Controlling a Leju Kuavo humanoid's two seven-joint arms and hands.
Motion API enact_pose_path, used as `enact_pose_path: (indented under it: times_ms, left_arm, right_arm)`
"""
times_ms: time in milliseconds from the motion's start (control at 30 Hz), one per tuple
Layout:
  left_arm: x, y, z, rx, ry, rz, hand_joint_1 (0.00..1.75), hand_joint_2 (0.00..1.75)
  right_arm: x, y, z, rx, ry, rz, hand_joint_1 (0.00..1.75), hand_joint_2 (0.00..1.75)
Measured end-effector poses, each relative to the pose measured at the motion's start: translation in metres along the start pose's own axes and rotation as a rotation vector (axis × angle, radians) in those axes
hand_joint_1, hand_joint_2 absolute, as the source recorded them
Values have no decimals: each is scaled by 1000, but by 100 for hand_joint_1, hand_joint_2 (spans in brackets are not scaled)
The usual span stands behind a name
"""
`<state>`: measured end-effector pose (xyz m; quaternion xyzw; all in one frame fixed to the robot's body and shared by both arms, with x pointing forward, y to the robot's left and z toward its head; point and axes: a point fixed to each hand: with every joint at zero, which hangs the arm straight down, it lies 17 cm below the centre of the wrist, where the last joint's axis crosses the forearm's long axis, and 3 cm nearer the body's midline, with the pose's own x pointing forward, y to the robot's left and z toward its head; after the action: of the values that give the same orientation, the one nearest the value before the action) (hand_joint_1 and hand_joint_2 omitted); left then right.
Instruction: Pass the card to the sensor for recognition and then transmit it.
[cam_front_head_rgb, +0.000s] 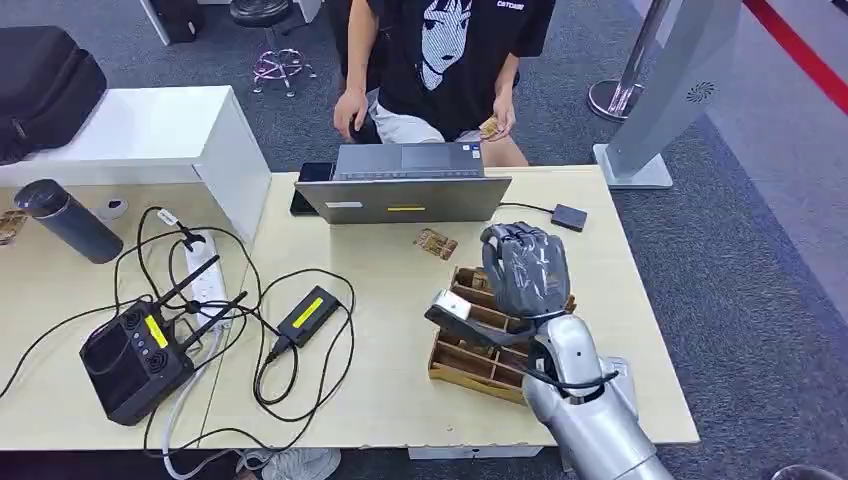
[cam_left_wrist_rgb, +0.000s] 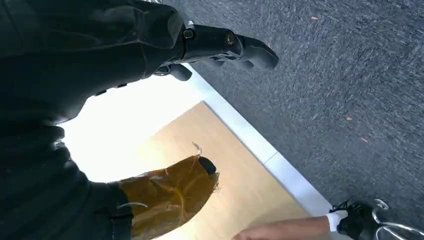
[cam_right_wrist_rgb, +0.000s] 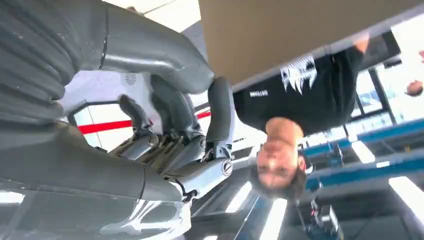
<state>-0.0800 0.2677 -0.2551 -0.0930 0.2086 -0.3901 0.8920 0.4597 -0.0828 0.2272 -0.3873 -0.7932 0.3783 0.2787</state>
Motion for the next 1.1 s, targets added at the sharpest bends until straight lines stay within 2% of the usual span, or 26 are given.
enact_pose_path:
  times_ms: [100,300,700,900,1100]
  left_arm:
    - [0,0,0,0,-1,1,0,175]
    - [0,-1,0,-2,-2,0,0,175]
    - [0,-2,2,-22,-2,-14,0,175]
    - [0,-3,2,-28,-1,-16,0,175]
    - [0,-3,2,-27,-4,-14,0,175]
  right_arm:
    - [-1,-12,-2,-27,3,-16,0,175]
    - [-2,-7,5,9,8,-77,0,175]
    - [-15,44,20,226,2,-76,0,175]
    - [-36,57,28,270,36,-65,0,175]
    - [-70,48,37,237,99,-67,0,175]
